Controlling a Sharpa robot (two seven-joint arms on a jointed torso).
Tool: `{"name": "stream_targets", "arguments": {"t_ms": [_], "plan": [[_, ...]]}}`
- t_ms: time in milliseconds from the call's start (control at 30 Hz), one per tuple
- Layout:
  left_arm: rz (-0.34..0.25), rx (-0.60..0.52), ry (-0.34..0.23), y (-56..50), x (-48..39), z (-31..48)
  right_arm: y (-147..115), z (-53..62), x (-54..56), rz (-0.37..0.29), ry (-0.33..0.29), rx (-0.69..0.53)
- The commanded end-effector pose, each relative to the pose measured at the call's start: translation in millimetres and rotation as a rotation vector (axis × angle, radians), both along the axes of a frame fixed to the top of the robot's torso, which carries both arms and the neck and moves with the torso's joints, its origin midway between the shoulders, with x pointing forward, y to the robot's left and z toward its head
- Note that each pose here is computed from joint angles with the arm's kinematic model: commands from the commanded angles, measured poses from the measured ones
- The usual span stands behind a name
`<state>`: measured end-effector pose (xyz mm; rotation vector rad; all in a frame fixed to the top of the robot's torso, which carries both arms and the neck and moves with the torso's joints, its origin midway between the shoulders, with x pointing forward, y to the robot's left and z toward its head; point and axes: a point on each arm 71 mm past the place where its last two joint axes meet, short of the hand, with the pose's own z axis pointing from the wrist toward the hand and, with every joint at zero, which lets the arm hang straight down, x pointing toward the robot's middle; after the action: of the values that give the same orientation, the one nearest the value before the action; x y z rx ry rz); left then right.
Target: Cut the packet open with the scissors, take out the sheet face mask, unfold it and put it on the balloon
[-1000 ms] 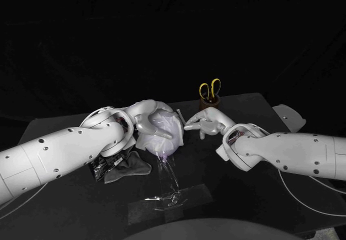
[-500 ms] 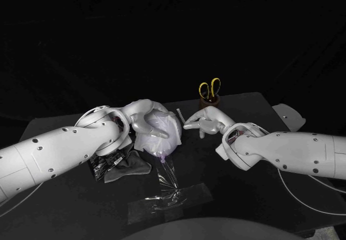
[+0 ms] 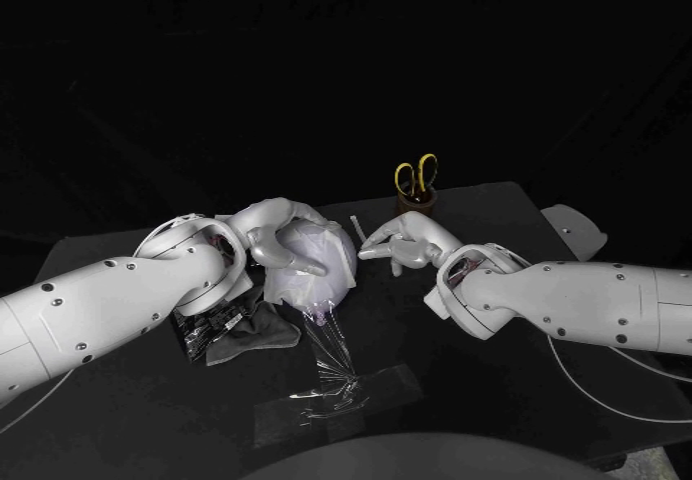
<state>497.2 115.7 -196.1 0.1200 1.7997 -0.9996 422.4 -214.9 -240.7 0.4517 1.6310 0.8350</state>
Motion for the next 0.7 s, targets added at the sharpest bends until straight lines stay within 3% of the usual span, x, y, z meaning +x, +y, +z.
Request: {"name": "stream_targets", "arguments": {"t_ms": [33,700], "plan": [[0.0,-0.02,0.01,0.6,-1.3,-0.7,4.3,-0.8,0.8,0.013,-0.015,-0.03],[0.01,-0.014,0.021,5.2,-0.2,-2.2,20.5,-5.7,3.5,0.005,-0.007,-0.065]]}}
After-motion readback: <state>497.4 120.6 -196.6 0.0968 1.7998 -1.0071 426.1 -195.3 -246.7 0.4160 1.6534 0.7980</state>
